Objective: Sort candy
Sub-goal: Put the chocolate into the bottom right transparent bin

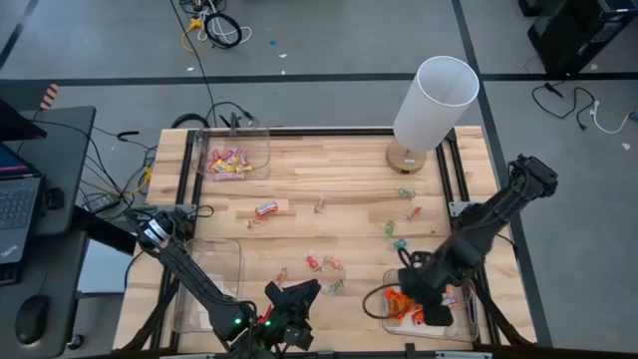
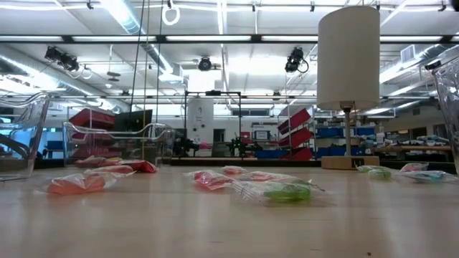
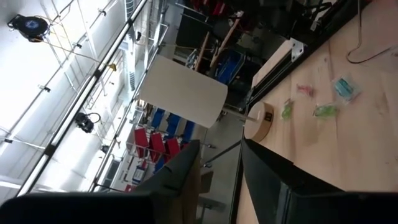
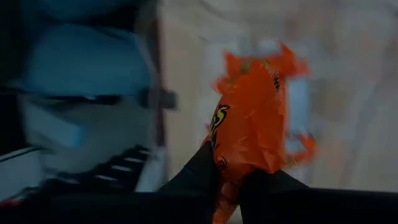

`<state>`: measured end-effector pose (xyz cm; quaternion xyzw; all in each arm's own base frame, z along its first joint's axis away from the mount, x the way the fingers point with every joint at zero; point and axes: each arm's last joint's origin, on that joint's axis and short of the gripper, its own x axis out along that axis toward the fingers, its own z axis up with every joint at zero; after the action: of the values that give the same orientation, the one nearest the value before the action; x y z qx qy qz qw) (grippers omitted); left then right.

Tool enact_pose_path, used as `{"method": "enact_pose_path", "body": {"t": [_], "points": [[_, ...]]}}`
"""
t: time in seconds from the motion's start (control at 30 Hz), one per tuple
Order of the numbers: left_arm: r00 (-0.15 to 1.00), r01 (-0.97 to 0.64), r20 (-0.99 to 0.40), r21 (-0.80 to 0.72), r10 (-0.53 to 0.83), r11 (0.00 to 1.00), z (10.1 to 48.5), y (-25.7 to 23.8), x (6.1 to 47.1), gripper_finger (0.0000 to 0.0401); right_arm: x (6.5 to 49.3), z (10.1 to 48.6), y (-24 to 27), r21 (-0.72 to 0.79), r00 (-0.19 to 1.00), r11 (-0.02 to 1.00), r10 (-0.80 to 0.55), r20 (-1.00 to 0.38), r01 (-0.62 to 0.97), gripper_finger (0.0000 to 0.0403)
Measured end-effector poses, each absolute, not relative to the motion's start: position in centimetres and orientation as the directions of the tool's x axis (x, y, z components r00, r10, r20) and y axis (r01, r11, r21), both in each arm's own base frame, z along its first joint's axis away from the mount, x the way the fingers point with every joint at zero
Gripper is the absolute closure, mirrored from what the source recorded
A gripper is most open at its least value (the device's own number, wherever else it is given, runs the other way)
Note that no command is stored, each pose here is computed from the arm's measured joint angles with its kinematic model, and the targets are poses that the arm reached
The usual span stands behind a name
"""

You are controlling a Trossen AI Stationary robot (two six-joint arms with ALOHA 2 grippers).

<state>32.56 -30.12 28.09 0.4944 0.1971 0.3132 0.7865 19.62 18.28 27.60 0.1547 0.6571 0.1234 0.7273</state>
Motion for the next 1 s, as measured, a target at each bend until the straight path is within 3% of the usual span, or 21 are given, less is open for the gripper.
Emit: {"method": "enact_pose_path", "body": {"t": [0.23, 0.63, 1.0], "points": [[0.724, -0.287, 0.0, 0.909, 0.69, 0.302, 28.0, -30.0, 32.6, 0.0279, 16.4, 26.8, 20.3, 0.244, 0.091, 0.968, 0.238, -0.967, 0.054, 0.0358], [0.705, -0.267, 0.0, 0.926, 0.709, 0.266, 27.6, -29.0, 33.3, 0.0279, 13.0, 24.1, 22.6, 0.246, 0.056, 0.949, 0.24, -0.969, 0.196, 0.0349], [0.695, -0.27, 0.0, 0.927, 0.719, 0.261, 27.6, -28.5, 33.7, 0.0279, 12.8, 20.4, 24.7, 0.183, -0.096, 0.972, 0.198, -0.975, 0.144, 0.0341]]}}
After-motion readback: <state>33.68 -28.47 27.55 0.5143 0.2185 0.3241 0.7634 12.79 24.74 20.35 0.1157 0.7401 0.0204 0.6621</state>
